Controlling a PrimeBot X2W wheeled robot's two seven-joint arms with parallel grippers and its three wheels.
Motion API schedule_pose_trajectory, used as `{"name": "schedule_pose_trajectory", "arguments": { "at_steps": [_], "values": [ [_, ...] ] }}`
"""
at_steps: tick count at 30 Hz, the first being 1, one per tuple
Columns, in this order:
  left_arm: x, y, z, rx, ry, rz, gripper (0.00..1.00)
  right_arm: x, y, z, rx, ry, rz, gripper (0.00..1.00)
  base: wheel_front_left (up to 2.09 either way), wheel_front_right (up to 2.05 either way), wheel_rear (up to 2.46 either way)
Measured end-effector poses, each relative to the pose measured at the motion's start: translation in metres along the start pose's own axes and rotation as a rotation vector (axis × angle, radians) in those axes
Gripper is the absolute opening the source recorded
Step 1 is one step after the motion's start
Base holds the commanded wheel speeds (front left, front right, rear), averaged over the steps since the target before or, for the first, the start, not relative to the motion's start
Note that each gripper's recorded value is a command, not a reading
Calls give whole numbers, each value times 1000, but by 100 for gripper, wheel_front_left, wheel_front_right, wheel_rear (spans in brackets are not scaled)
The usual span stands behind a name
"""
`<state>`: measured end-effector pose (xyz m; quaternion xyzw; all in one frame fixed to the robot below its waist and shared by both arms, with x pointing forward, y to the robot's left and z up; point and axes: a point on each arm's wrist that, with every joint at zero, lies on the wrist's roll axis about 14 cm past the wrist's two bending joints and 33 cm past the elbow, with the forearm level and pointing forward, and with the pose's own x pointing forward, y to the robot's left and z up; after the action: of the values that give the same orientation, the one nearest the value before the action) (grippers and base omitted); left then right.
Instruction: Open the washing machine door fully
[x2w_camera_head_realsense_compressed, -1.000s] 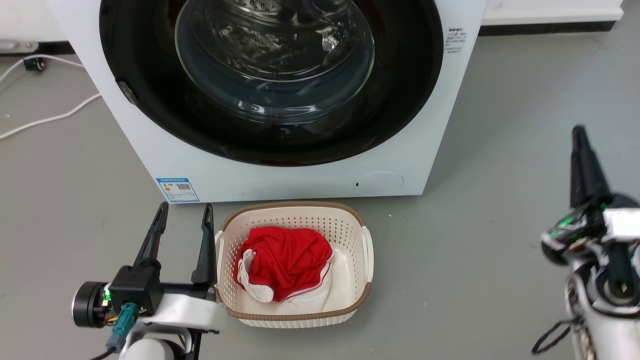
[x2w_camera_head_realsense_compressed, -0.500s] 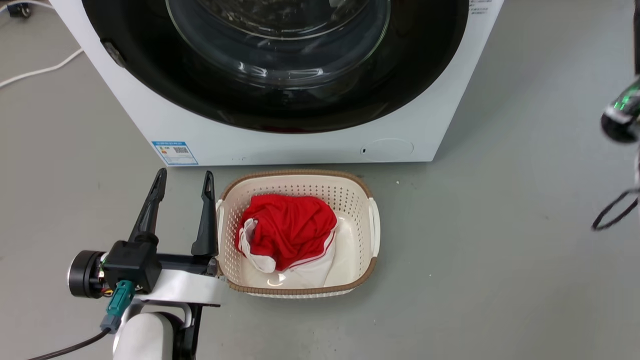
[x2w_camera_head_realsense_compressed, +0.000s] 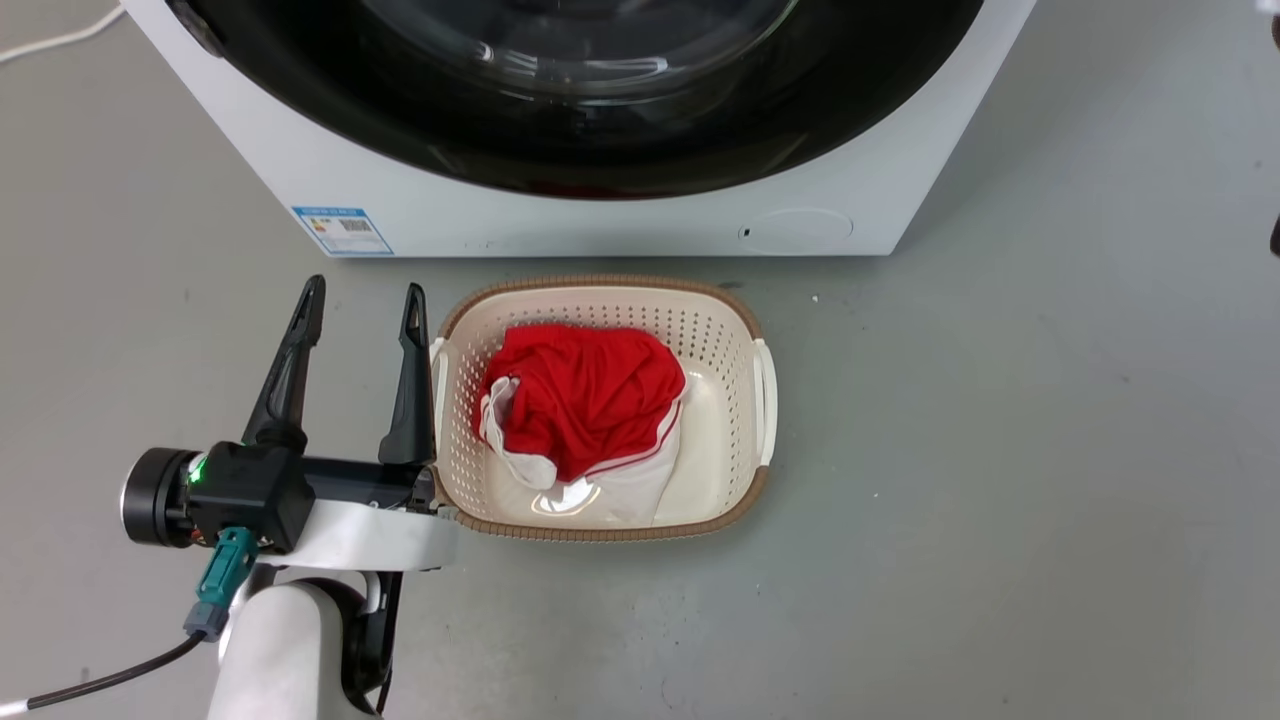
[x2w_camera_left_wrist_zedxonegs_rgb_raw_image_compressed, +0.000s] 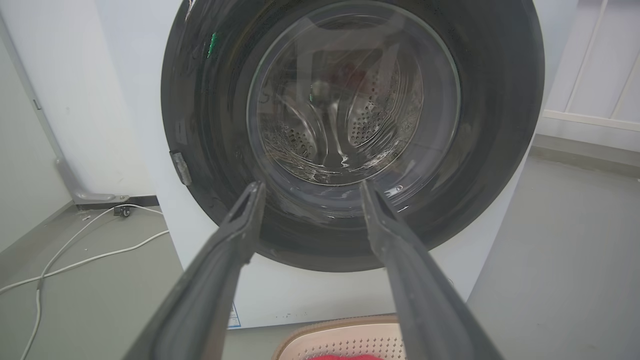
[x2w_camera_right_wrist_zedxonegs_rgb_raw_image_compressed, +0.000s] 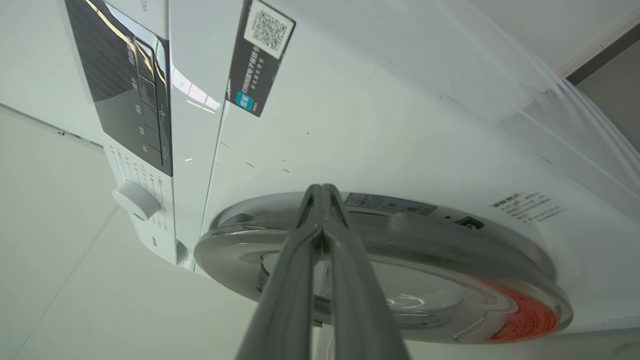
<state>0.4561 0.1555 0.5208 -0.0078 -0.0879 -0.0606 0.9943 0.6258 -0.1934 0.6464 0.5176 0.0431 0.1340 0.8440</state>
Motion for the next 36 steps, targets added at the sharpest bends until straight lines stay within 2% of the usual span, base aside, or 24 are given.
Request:
{"name": "schedule_pose_trajectory", "arguments": {
  "at_steps": [13, 24, 36],
  "values": [
    [14, 9, -21, 9, 29, 16, 100, 46, -23, -58, -90, 222, -87, 0, 0, 0, 0],
    [19, 12, -41, 12, 64, 15, 100, 65, -51, -72, -84, 253, -128, 0, 0, 0, 0],
    [24, 12, -47, 11, 72, 9, 100, 72, -48, -86, -37, 356, -100, 0, 0, 0, 0]
  ]
}}
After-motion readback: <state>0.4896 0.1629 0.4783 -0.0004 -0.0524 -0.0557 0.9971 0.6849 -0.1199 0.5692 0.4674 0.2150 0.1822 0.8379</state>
